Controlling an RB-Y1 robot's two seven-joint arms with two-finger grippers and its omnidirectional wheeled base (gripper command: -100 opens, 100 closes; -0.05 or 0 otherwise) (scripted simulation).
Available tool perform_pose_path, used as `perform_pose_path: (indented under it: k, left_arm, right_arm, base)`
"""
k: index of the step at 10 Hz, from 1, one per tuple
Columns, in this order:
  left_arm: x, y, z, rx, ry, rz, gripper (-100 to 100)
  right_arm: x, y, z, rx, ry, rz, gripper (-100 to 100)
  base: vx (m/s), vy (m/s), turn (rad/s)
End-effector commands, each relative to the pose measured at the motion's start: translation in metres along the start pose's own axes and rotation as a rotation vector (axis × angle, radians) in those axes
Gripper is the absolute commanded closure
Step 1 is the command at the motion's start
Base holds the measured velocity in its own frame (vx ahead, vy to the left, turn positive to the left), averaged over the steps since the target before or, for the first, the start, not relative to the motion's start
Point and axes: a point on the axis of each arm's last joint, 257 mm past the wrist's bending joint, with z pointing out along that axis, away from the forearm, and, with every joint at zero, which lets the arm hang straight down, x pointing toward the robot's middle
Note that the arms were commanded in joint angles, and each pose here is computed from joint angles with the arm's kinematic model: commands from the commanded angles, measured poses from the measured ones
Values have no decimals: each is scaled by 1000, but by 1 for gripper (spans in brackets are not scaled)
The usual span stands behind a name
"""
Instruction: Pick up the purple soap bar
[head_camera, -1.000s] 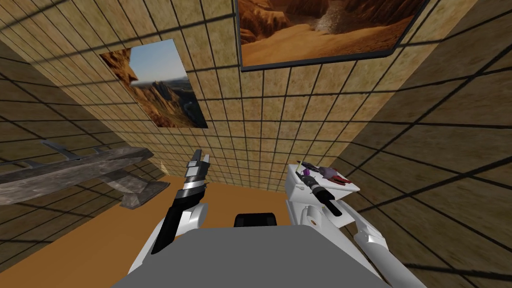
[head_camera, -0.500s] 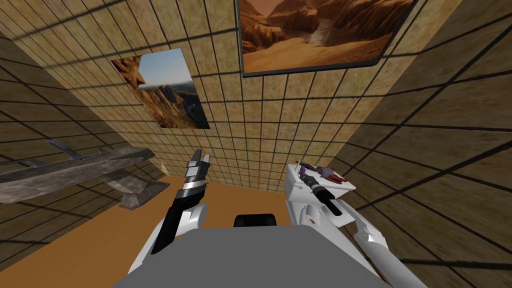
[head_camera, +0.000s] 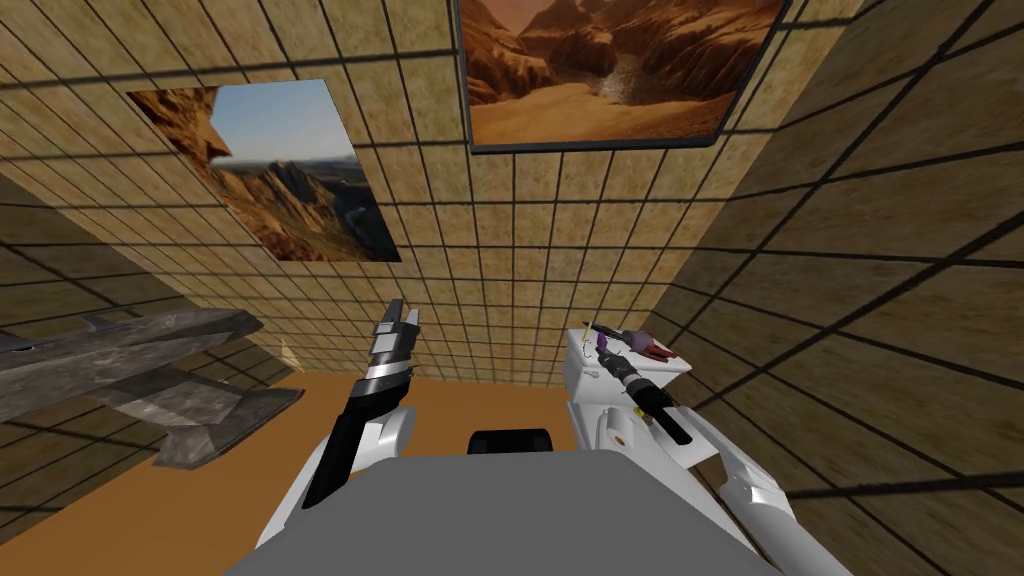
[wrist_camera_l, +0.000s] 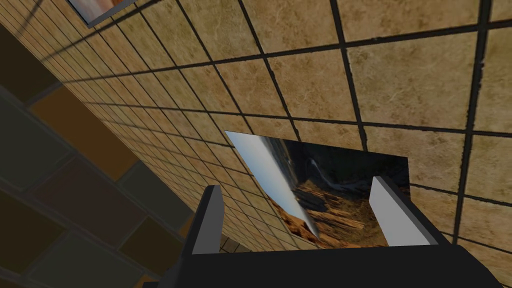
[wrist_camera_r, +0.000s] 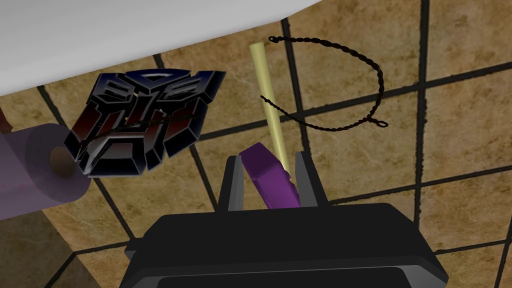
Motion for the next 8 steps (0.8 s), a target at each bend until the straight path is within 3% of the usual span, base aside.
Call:
perform_pose_path:
  k: [1,6,7,8]
  left_arm:
    - [0,0,0,0,0,0,0]
    - [0,0,0,0,0,0,0]
    - [0,0,0,0,0,0,0]
    - [0,0,0,0,0,0,0]
  right_arm:
    - [4,12,-9,-38,5,-7,100]
    - [16,49,-39,-144,26,-22,100]
    - [15,44,-36,-127,26,-22,100]
    - [15,45,-37,-131,26,-21,0]
  base:
    - [125,14,-179]
    - [124,16,-223]
    - [45,16,-37]
    - [8,4,7]
